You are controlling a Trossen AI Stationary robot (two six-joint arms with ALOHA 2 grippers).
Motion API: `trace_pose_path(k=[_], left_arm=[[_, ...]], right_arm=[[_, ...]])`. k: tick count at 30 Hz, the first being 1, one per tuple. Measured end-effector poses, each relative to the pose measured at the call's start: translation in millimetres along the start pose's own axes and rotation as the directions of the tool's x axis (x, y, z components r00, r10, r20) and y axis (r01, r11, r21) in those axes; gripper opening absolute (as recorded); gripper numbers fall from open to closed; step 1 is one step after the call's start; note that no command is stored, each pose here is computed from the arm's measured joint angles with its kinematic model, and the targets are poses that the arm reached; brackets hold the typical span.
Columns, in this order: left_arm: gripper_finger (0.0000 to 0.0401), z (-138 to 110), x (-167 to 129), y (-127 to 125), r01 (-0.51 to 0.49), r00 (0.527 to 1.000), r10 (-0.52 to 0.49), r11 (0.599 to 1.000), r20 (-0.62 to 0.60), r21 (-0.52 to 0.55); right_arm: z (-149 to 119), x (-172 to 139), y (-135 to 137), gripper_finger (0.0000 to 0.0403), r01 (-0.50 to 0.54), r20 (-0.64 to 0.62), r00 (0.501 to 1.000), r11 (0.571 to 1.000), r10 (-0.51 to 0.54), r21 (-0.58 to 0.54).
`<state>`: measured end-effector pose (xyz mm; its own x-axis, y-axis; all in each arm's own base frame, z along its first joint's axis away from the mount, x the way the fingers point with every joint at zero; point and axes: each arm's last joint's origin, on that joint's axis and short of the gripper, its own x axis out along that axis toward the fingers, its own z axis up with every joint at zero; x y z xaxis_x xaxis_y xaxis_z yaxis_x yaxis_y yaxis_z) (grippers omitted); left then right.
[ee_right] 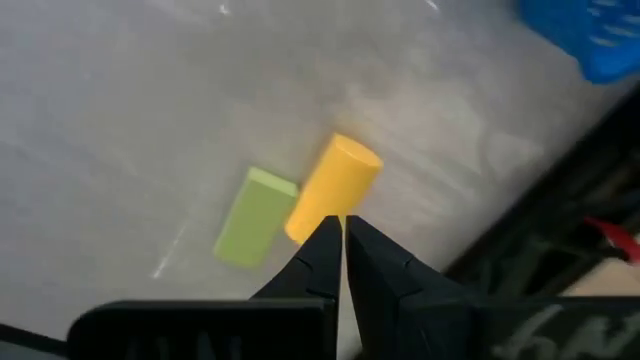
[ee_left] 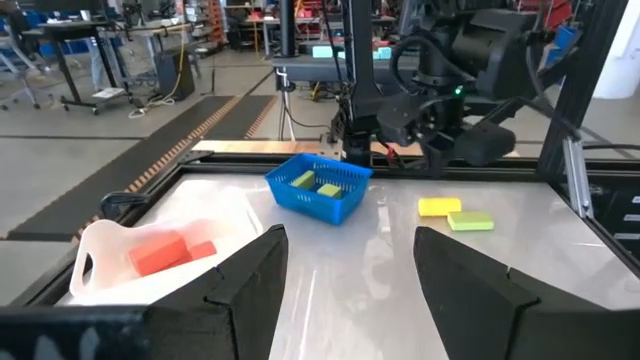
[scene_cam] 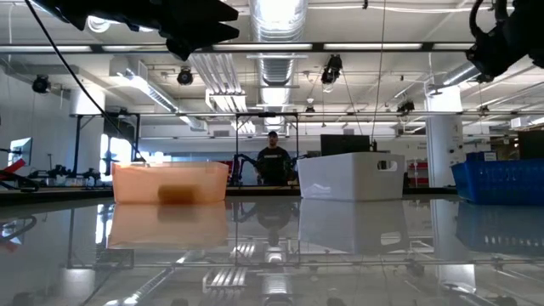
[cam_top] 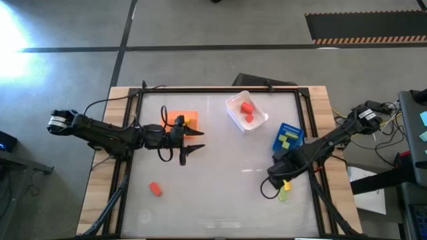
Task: Sort & place blocks by color
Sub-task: Put the yellow block into the orange bin
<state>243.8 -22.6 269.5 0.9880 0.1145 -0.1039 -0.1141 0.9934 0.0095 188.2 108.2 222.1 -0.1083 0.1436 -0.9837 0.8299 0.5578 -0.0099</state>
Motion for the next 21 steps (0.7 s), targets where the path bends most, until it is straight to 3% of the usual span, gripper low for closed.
trace_pose_path(k=[8, 21], left_arm=[[0.0203, 0, 0, 0, 0.001, 1.0, -0.001, 1.0, 0.0, 0.003], [0.0203, -1, 1, 0, 0.001, 1.0, -0.001, 1.0, -0.005, 0.006]], right_arm=[[-3, 9, 13, 0.0043, -0.058, 0.002, 0.998, 0.998, 0.058, -0.019], [2, 43, 26, 0.0219, 0.102, -0.048, 0.994, 0.994, -0.101, 0.032]])
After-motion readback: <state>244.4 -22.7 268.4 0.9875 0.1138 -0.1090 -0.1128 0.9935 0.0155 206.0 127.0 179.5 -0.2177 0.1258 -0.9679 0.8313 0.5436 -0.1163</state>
